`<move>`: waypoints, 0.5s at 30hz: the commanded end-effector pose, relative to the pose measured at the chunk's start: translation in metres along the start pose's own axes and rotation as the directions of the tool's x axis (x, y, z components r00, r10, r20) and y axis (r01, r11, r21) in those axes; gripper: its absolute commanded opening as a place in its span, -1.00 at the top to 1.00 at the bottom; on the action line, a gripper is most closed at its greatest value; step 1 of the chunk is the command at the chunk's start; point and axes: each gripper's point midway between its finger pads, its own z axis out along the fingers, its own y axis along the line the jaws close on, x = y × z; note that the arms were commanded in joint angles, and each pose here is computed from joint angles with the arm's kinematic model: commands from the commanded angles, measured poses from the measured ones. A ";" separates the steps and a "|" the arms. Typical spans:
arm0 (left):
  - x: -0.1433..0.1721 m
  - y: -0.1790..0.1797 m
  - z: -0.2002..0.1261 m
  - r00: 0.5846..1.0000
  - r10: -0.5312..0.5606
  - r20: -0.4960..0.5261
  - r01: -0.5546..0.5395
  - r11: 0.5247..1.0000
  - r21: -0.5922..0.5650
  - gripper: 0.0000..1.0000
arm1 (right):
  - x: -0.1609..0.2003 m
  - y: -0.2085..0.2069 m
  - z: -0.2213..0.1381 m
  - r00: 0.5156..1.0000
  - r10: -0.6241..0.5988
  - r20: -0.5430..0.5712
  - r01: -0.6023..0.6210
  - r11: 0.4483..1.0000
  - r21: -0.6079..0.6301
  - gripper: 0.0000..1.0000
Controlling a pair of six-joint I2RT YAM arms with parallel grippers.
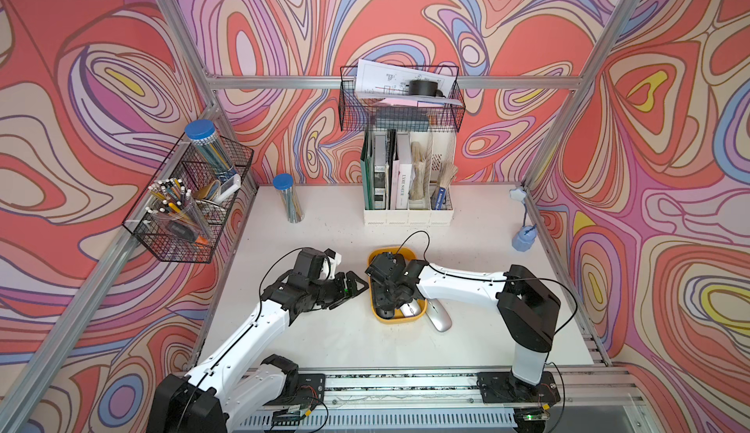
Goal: Put the mouse in the storage box
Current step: Place the mouse in the storage box.
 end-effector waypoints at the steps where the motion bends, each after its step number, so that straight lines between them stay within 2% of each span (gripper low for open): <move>1: 0.001 0.001 0.002 1.000 0.005 -0.008 -0.005 1.000 0.011 -0.49 | -0.013 0.008 -0.018 0.998 -0.006 0.066 0.009 0.999 -0.038 -0.37; 6: 0.001 -0.001 0.002 1.000 0.005 -0.011 -0.005 1.000 0.020 -0.50 | -0.018 0.007 -0.031 0.995 -0.023 0.097 0.027 0.999 -0.042 -0.38; 7: 0.001 -0.002 0.002 1.000 0.005 -0.013 -0.005 1.000 0.022 -0.50 | -0.023 0.008 -0.044 0.992 -0.018 0.123 0.025 0.998 -0.057 -0.39; 15: 0.000 -0.005 0.001 1.000 0.002 -0.009 -0.002 1.000 0.031 -0.50 | -0.023 -0.002 -0.060 0.989 -0.021 0.147 0.027 0.999 -0.034 -0.39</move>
